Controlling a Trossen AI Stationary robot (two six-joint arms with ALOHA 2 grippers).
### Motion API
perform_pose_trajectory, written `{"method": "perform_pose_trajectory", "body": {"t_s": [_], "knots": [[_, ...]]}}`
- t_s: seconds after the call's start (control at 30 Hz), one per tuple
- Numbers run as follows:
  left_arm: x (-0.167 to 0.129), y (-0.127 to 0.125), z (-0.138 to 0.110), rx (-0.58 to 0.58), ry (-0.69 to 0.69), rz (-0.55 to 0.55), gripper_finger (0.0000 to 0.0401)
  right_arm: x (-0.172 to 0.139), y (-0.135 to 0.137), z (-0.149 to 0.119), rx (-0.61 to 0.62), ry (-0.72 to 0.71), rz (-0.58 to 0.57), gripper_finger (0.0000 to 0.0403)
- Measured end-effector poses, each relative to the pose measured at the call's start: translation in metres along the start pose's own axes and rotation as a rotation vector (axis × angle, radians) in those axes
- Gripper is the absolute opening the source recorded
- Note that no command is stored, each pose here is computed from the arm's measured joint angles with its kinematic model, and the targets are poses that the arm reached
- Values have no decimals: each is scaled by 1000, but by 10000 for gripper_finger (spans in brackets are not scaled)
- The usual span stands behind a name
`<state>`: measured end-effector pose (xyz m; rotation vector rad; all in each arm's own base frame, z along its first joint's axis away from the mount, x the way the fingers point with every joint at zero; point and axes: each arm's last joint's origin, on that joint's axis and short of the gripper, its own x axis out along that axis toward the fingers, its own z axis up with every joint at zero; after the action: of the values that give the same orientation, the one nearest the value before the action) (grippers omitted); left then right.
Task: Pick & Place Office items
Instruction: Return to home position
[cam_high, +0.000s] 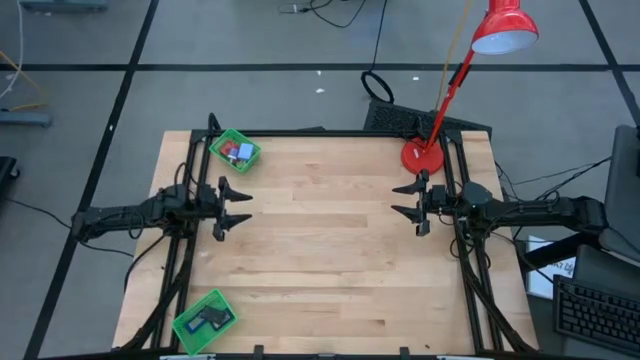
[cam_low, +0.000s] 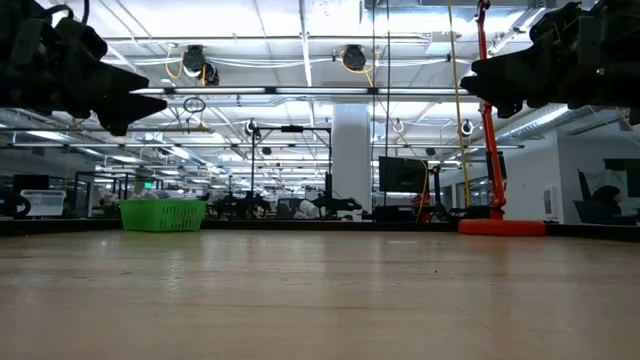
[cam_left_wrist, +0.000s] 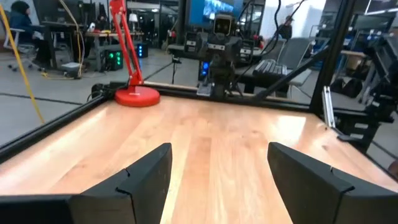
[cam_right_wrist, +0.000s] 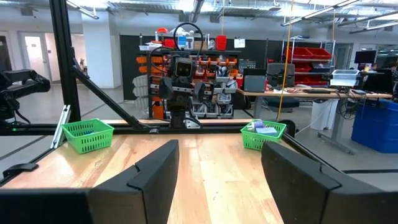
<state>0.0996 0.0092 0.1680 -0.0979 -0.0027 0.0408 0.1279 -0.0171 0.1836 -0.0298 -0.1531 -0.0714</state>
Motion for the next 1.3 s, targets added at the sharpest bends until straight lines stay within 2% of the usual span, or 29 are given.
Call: {"method": "perform_pose_trajectory", "body": {"t_s": [0.33, 0.97, 1.3], "knots": [[0, 0, 0, 58, -1, 1, 282, 0, 0, 0, 0, 0, 0, 220], [0, 0, 1, 65, -12, 1, 251, 0, 0, 0, 0, 0, 0, 217], [0, 0, 1, 65, -12, 1, 273, 0, 0, 0, 0, 1, 0, 220]]}}
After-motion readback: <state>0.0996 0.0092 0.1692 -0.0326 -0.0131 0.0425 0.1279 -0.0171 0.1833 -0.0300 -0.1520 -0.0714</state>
